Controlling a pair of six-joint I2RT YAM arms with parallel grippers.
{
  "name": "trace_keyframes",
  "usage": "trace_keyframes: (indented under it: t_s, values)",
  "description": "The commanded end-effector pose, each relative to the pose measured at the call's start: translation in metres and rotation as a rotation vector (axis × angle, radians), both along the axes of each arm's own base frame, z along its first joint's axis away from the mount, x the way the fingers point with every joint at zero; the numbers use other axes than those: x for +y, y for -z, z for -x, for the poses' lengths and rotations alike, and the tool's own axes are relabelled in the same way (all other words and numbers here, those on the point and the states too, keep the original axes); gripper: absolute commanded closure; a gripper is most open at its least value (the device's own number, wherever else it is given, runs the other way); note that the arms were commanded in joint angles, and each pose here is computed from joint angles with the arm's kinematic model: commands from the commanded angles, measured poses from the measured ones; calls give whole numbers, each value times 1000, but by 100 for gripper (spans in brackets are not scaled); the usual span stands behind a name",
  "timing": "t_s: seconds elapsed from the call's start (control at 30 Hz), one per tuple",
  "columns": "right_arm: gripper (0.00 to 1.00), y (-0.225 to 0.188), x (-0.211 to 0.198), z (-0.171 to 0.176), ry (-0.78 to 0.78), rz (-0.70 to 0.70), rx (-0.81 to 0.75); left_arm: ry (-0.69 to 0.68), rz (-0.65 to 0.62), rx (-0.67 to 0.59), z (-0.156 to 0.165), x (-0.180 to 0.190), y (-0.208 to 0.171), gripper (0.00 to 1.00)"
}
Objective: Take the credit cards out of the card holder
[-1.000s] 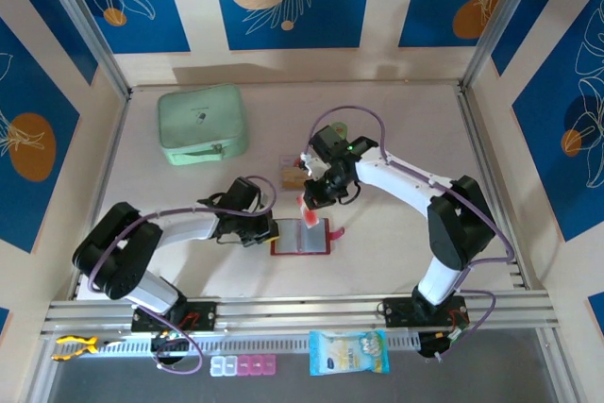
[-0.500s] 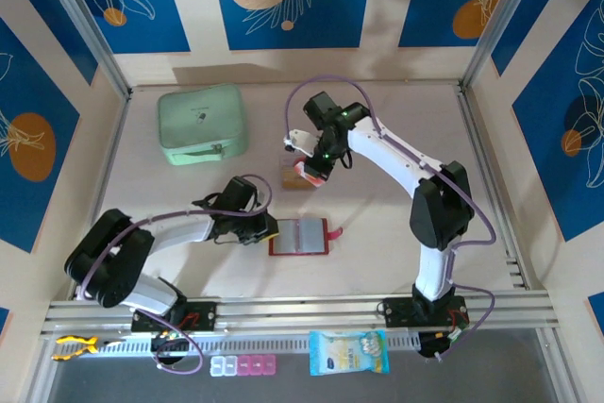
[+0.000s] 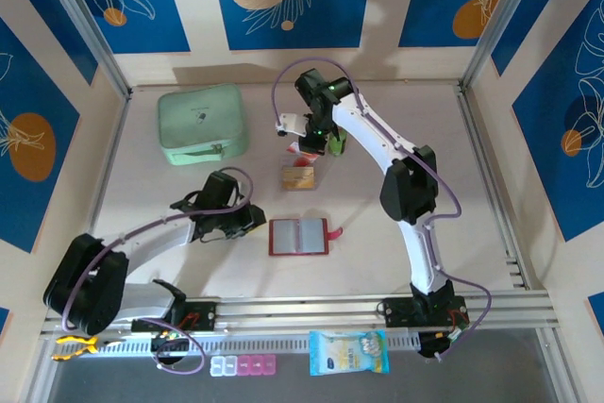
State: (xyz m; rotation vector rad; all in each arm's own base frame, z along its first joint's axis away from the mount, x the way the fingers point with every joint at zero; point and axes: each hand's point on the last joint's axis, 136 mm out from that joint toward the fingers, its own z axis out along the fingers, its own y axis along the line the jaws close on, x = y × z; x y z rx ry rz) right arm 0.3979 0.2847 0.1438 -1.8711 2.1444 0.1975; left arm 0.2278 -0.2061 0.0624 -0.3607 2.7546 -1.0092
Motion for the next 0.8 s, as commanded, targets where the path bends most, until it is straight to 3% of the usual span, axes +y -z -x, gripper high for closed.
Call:
trace_keyframes:
  t_s: [0.0,0.27,0.53,0.77]
  values:
    - [100,6,-1,3,-48,18,33,-8,-37,22,9,15,6,76]
    - [99,28,5,-2,-55,15,57,-29,-37,24,13,25,6,73]
    - [80,30,6,-7,-29,2,52,-39,-47,19,13,31,5,70]
    - [76,11,-7,-8,39,-24,20,-37,-69,6,5,39,7,66]
